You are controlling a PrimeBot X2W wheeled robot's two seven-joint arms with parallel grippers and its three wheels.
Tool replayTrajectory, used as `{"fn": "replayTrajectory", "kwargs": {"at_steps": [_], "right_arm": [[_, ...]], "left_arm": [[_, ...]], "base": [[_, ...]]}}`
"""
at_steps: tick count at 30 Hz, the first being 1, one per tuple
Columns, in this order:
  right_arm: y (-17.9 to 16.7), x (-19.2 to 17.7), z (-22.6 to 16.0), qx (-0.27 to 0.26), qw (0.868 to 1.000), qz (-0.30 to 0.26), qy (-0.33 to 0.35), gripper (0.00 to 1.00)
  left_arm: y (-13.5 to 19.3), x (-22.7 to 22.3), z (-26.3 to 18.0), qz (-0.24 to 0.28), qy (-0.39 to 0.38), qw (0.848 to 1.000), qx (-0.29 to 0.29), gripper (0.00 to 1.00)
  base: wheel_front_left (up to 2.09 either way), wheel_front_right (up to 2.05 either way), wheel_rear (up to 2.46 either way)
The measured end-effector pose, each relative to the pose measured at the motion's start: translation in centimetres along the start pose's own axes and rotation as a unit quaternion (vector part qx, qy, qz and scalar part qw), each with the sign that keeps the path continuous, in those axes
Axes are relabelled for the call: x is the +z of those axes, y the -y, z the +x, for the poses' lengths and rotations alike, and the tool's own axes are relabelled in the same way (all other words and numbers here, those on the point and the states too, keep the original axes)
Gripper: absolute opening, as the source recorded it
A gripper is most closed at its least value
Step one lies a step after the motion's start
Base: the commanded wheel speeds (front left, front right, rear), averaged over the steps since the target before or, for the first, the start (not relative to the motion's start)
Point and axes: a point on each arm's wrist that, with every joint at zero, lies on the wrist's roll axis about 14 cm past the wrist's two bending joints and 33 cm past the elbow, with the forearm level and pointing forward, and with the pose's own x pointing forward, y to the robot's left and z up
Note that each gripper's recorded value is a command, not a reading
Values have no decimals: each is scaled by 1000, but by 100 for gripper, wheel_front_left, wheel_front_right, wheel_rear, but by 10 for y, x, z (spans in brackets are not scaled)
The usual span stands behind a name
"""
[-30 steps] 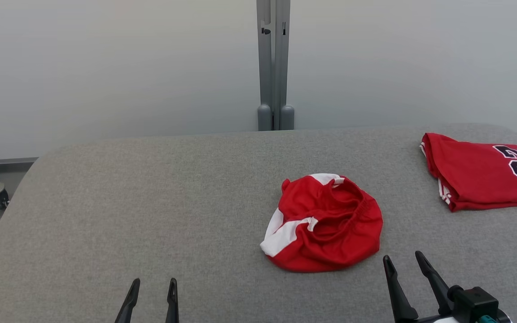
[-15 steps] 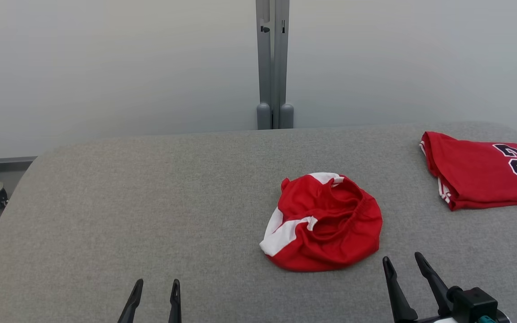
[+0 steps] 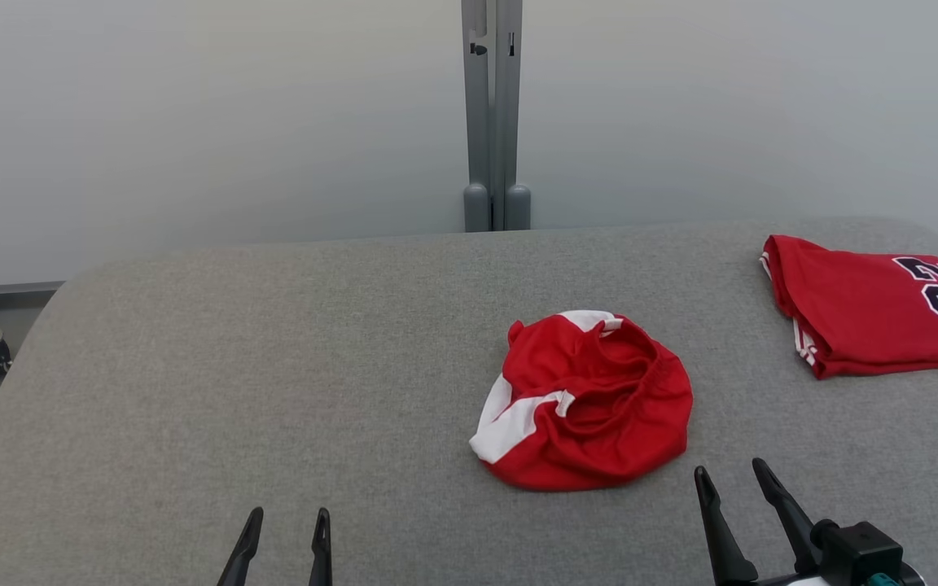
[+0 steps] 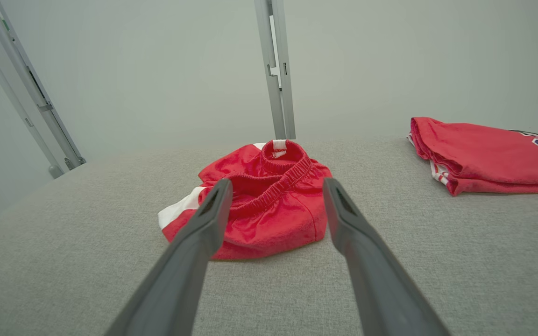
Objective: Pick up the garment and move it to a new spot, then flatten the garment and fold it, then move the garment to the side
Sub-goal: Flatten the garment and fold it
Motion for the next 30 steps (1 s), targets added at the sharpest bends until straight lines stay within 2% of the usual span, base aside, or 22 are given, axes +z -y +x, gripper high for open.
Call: {"fn": "replayTrajectory", "kwargs": {"at_steps": [4, 9, 16, 20, 25, 30], "right_arm": [[1, -1, 0, -2, 1000, 1, -2, 100], [4, -3, 2, -5, 1000, 0, -5, 100], [17, -8, 6, -18, 1000, -8, -17, 100], [26, -11, 10, -24, 999, -15, -24, 100], [36, -13, 25, -30, 999, -22, -31, 100], [46, -24, 38, -40, 998, -25, -46, 100]], "left_arm": [[3, -1, 2, 0, -2, 1000, -6, 100], [21, 1, 18, -3, 0, 999, -42, 100], [71, 2, 58, -11, 1, 990, -137, 100], [109, -7, 83, -4, -14, 978, -208, 100], [164, -10, 121, 21, -30, 950, -309, 100], [186, -32, 153, 0, -99, 937, -335, 100]], "base": [[0, 0, 0], [0, 0, 0], [0, 0, 0], [0, 0, 0], [0, 0, 0], [0, 0, 0]]}}
